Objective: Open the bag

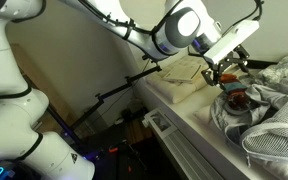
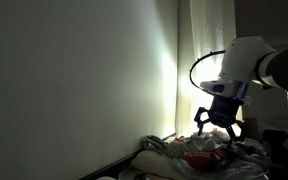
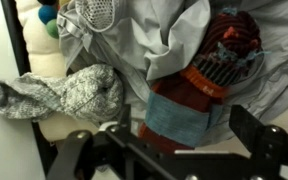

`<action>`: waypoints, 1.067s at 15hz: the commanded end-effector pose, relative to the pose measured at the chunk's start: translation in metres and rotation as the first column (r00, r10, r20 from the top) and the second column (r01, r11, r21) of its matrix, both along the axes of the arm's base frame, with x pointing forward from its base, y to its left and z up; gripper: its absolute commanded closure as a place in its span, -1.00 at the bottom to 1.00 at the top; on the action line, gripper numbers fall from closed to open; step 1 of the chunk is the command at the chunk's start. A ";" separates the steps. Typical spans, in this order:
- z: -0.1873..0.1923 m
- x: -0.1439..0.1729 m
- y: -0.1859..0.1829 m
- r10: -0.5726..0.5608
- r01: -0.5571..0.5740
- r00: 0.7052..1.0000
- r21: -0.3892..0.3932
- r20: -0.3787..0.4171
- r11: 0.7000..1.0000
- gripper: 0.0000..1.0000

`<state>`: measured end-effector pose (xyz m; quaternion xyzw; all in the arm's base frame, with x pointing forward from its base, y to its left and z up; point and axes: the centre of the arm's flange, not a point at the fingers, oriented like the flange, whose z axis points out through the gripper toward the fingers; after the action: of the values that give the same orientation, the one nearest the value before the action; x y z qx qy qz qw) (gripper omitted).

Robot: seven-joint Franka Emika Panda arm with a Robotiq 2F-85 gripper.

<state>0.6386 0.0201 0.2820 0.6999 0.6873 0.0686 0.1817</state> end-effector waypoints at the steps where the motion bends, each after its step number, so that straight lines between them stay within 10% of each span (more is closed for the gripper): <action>1: -0.031 -0.018 0.004 0.004 -0.002 0.996 0.020 -0.090 1.000 -1.00; 8: -0.073 -0.035 0.021 0.041 -0.046 0.988 -0.026 -0.152 0.999 -1.00; 16: -0.038 -0.039 0.048 0.096 -0.098 0.990 -0.022 -0.099 0.995 -1.00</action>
<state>0.6073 0.0510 0.2179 0.6791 0.7206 0.0210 0.1383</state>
